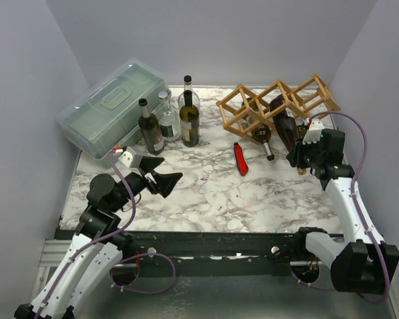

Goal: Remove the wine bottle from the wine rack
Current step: Pick up the wine bottle from the wine rack.

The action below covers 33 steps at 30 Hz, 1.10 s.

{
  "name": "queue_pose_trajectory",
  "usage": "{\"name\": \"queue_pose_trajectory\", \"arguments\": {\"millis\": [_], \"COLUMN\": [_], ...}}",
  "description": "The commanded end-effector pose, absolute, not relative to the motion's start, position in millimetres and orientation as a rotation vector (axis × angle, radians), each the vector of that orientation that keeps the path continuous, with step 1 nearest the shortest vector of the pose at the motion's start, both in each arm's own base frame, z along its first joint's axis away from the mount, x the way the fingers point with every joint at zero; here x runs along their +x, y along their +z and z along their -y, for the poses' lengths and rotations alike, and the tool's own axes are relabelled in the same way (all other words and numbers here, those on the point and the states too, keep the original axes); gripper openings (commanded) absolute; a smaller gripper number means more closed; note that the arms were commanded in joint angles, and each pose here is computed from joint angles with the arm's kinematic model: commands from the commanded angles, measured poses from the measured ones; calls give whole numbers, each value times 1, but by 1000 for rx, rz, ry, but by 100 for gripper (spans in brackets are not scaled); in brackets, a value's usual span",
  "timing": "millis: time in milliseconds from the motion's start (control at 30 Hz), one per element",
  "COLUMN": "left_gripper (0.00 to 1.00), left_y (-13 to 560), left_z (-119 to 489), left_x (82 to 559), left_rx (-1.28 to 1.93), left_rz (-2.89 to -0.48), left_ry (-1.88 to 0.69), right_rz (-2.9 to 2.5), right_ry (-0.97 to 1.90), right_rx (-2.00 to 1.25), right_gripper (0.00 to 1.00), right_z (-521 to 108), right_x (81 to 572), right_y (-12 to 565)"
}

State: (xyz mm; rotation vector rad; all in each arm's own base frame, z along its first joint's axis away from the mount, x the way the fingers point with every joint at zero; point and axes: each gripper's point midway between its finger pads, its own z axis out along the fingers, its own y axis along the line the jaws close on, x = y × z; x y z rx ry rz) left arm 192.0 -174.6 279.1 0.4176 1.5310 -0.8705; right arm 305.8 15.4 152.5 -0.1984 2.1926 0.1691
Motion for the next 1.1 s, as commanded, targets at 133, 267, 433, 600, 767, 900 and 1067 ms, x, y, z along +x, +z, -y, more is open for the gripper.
{"name": "queue_pose_trajectory", "arguments": {"millis": [133,267,433,600,767,900,1067], "left_gripper": [98,98,98,98,98,98,98], "left_y": [276,275,273,271,270,267,272], "left_z": [194,202,210,220,244,269,297], "left_x": [189,190,191,190,187,189,197], "left_rx": [375,378,387,400,428,461,435], "left_rz": [-1550,-1556,-1566,-1572,-1581,-1602,-1628], "left_ry": [-1057,-1087,-1101,-1123,-1181,-1208,-1278], "right_rz": [-1982,-1982,-1960,-1954,-1962,-1971,-1972], "right_ry": [287,285,291,285,273,267,250], "right_rx": [-284,-281,-278,-275,-268,-270,-278], "right_gripper": [0,0,0,0,0,0,0], "right_z": [-42,-42,-43,-42,-40,-40,-38], "right_x": [314,309,310,312,312,308,304], "right_y": [213,216,228,237,235,233,232]}}
